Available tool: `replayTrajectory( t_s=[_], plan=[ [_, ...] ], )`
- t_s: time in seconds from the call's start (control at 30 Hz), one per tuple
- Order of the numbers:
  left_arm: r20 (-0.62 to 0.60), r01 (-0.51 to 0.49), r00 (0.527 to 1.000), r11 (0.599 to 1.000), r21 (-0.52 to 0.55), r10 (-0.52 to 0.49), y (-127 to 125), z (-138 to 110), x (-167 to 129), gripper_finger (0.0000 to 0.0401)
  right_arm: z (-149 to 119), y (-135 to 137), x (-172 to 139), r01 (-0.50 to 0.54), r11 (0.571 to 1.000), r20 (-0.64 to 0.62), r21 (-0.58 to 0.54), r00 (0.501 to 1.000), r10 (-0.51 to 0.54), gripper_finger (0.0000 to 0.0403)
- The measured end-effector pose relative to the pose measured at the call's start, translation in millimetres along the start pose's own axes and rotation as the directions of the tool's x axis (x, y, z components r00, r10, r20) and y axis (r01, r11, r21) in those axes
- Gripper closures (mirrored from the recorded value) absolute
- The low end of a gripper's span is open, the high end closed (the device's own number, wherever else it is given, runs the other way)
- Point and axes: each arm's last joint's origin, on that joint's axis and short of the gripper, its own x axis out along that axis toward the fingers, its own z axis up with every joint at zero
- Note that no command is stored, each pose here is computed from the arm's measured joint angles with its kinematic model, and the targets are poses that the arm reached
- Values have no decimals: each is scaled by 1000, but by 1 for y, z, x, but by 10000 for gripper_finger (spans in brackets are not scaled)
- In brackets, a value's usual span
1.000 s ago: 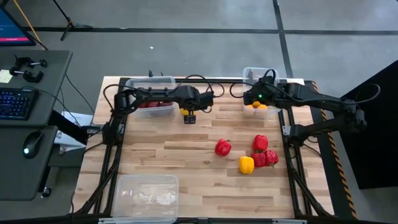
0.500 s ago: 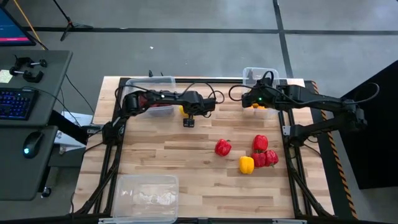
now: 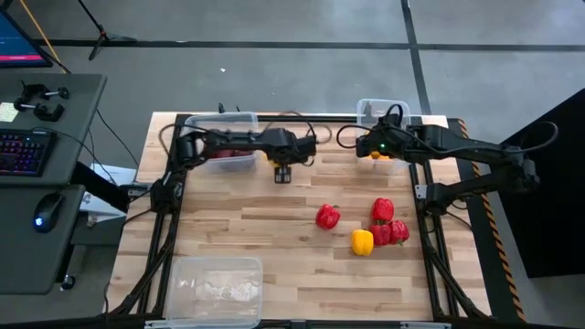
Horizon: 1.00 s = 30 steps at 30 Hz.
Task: Sort produce into baskets
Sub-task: Put the yellow lemon into the top-right transparent bin
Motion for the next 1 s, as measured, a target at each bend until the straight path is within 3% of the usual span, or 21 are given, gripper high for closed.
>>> replayTrajectory(
  t_s=[0.1,0.2,0.33,0.47,0.6,0.83,1.0],
  plan=[
    [200,59,979,997,-57,-46,9,2,-36,169,0,-4,-7,-8,1000,18,-1,1000,8,20],
    [442,116,895,987,-114,-55,20,2,-82,169,1,-13,-23,-27,1000,87,8,996,27,20],
    [705,147,710,978,-148,0,35,2,-132,169,4,-31,-48,-90,993,202,75,977,73,20],
    [860,207,507,961,-182,53,44,12,-157,169,6,-45,-66,-171,978,264,122,955,134,20],
    [945,304,323,939,-159,55,43,34,-156,169,7,-53,-74,-211,966,296,152,942,159,20],
    [982,324,159,934,-149,101,25,80,-108,169,10,-47,-73,-224,956,327,190,932,154,20],
    [978,301,68,930,-211,199,19,102,-68,164,11,-38,-67,-219,957,325,187,934,150,20]
  ],
)
